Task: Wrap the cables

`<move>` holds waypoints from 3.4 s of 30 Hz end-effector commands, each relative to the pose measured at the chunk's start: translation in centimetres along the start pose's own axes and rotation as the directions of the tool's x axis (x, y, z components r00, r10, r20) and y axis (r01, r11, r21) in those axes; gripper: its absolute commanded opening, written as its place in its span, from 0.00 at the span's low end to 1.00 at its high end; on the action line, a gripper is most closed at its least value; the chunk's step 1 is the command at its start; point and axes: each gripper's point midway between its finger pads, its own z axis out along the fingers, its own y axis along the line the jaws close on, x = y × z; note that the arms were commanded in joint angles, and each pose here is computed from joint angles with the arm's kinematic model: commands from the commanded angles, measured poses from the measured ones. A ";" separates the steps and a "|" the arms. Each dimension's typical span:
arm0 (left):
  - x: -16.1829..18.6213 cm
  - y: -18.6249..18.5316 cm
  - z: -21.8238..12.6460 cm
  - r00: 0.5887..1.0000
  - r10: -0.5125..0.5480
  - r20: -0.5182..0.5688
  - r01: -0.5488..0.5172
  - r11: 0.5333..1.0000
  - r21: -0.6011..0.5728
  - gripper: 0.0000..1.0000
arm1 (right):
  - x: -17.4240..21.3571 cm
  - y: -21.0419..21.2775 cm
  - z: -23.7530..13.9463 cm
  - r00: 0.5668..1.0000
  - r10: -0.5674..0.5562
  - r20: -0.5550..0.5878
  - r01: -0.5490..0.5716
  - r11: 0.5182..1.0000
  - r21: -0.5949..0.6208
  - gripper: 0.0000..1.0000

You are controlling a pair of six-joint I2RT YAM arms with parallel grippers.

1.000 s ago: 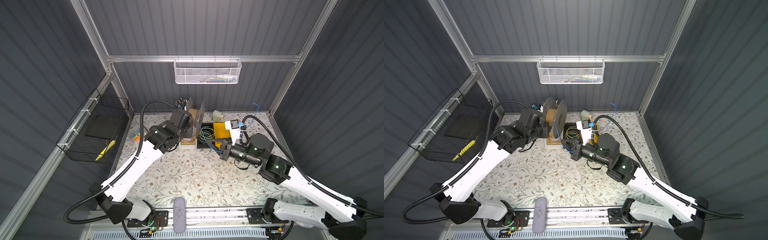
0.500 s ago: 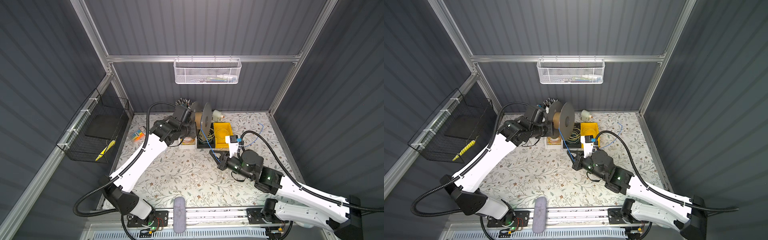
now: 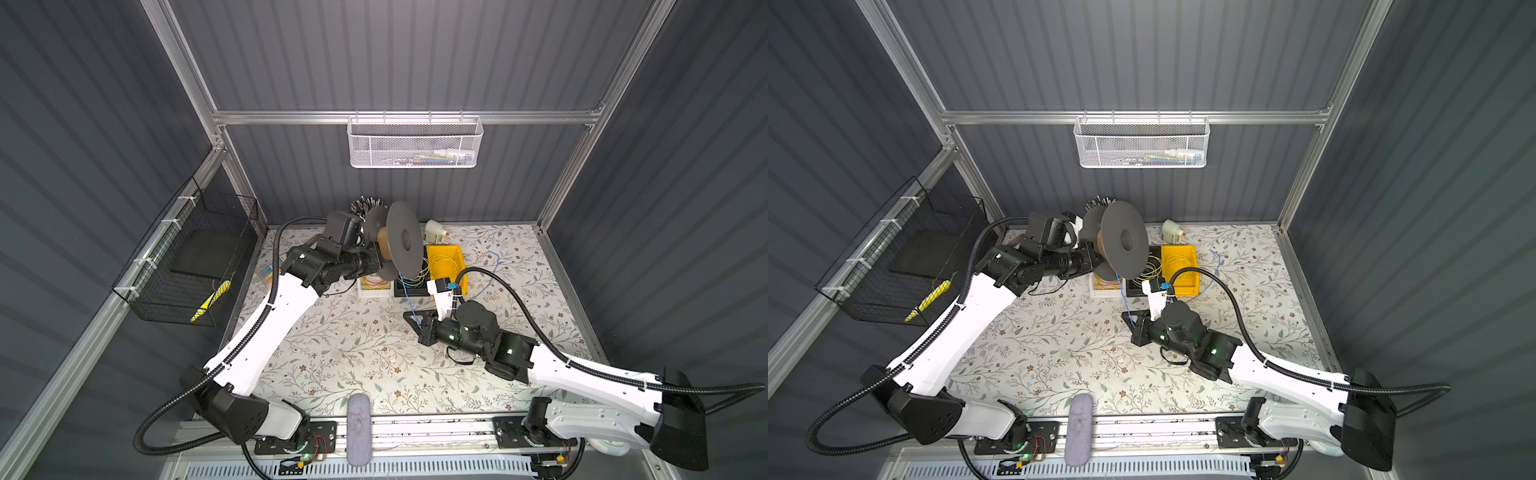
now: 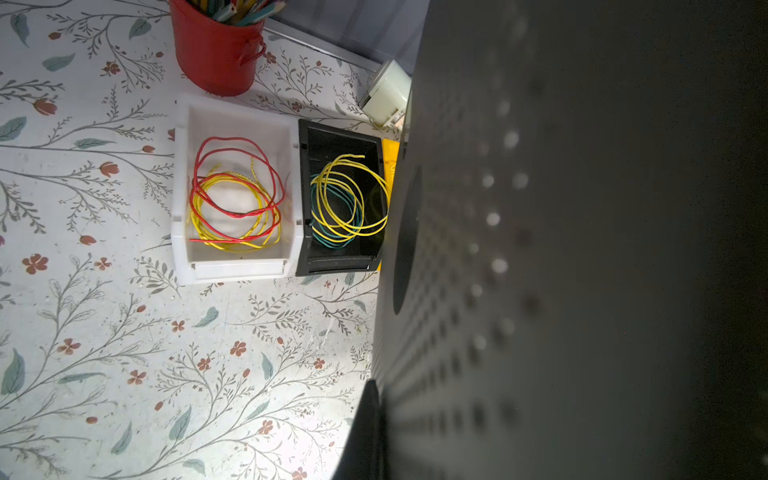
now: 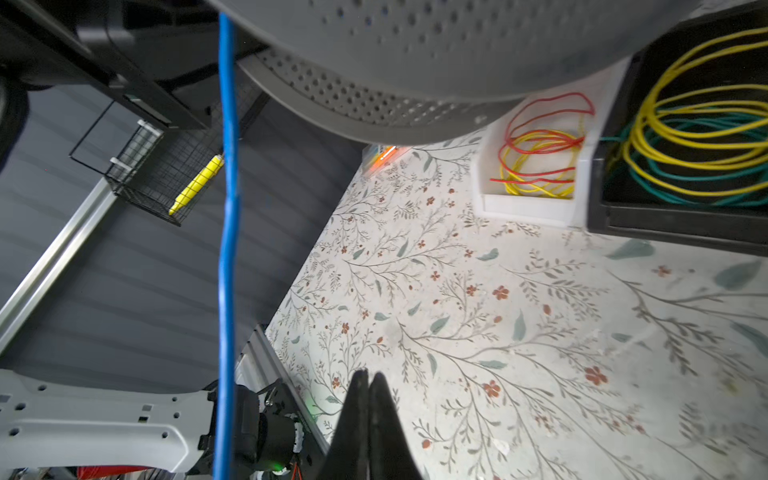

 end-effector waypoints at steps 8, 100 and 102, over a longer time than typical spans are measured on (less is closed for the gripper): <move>-18.7 -3.6 -10.8 0.826 -0.169 0.538 0.011 0.959 0.284 0.00 | 14.4 -7.9 -3.9 0.862 0.022 -0.506 0.052 0.990 0.131 0.00; -5.9 -2.4 -10.8 0.903 0.340 0.264 -0.396 0.897 0.198 0.00 | -3.9 -21.7 -18.2 0.916 0.307 0.257 -0.400 0.714 0.574 0.90; -7.2 -3.2 -12.2 0.893 0.311 0.325 -0.384 0.903 0.194 0.00 | -3.6 -22.7 -19.0 0.920 0.279 0.277 -0.393 0.680 0.619 0.91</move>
